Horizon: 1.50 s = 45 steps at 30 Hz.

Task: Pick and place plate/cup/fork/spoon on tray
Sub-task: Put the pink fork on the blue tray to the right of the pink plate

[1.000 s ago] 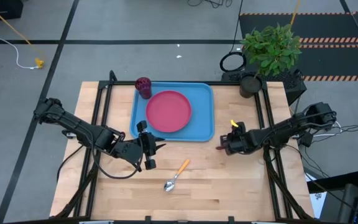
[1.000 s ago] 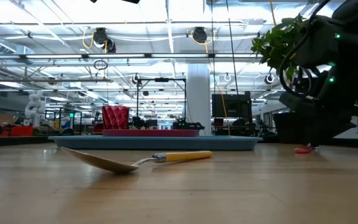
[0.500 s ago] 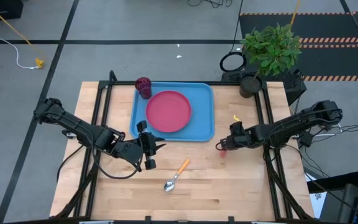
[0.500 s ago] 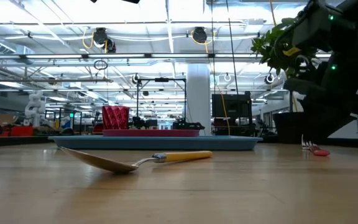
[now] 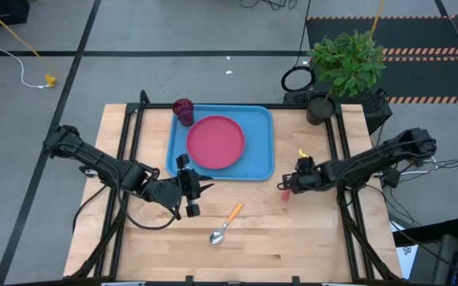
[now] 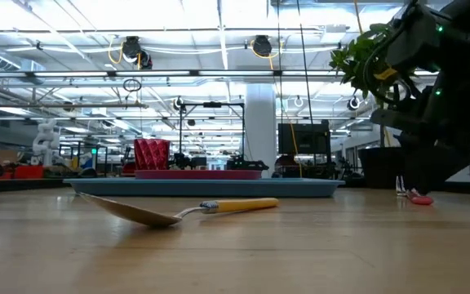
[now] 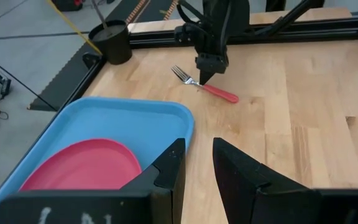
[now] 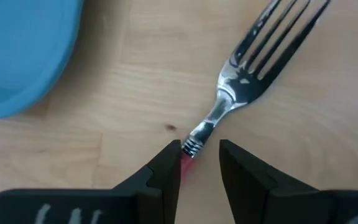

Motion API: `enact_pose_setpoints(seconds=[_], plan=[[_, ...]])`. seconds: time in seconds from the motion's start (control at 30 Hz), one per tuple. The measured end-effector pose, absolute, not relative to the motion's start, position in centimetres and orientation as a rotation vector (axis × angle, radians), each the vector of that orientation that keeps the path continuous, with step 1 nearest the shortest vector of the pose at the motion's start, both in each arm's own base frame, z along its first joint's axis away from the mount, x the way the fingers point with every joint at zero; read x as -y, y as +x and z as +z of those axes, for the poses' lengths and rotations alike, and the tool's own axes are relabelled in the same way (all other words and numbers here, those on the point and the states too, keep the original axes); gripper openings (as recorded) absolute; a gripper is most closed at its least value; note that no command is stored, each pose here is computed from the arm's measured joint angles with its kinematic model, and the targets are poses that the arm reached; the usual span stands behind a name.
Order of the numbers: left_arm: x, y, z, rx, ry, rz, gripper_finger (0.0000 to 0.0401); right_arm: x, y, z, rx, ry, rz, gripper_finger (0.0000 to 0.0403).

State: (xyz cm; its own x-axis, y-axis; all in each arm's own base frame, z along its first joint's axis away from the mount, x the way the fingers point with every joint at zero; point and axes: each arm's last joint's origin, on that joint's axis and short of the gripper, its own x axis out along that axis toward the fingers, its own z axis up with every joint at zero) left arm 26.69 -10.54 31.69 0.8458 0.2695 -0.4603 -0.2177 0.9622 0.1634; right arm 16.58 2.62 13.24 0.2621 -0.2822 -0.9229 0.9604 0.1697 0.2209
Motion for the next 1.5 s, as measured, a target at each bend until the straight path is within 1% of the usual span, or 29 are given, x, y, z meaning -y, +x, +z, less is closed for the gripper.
enact_pose_setpoints(seconds=[0.27, 0.47, 0.63, 0.77, 0.9, 1.0, 1.1, 1.3, 1.43, 1.5], plan=[[10.5, 26.7, 31.7, -0.501, 0.114, 0.256, 0.0086, -2.6, 16.9, 12.7, -0.889, 0.984, -1.074, 0.0102], [10.5, 26.7, 31.7, -0.501, 0.114, 0.256, 0.0086, -2.3, 16.7, 12.7, -0.979, 0.932, -1.046, 0.0102], [10.5, 26.7, 31.7, -0.5, 0.112, 0.256, 0.0085, -2.1, 16.3, 12.6, -1.037, 0.913, -1.061, 0.0101], [10.5, 26.7, 31.7, -0.499, 0.11, 0.256, 0.0085, -2.1, 16.0, 12.5, -1.063, 0.883, -1.061, 0.0086], [10.5, 26.7, 31.7, -0.498, 0.112, 0.262, 0.0085, -2.1, 16.0, 12.5, -1.08, 0.859, -1.048, 0.0057], [10.5, 26.7, 31.7, -0.498, 0.119, 0.263, 0.0085, -2.1, 16.0, 12.5, -1.083, 0.855, -1.044, 0.0033], [10.5, 26.7, 31.7, -0.5, 0.131, 0.26, 0.0085, -2.1, 15.9, 12.5, -1.083, 0.847, -1.042, 0.0022], [10.5, 26.7, 31.7, -0.501, 0.138, 0.259, 0.0085, -2.1, 16.1, 12.7, -1.05, 0.838, -1.032, 0.0023], [10.3, 26.8, 31.7, -0.502, 0.155, 0.267, 0.0086, -2.1, 16.3, 13.1, -0.995, 0.845, -0.981, 0.0022], [10.0, 26.9, 31.7, -0.504, 0.178, 0.272, 0.0086, -2.1, 16.6, 13.5, -0.935, 0.853, -0.948, 0.0022]])
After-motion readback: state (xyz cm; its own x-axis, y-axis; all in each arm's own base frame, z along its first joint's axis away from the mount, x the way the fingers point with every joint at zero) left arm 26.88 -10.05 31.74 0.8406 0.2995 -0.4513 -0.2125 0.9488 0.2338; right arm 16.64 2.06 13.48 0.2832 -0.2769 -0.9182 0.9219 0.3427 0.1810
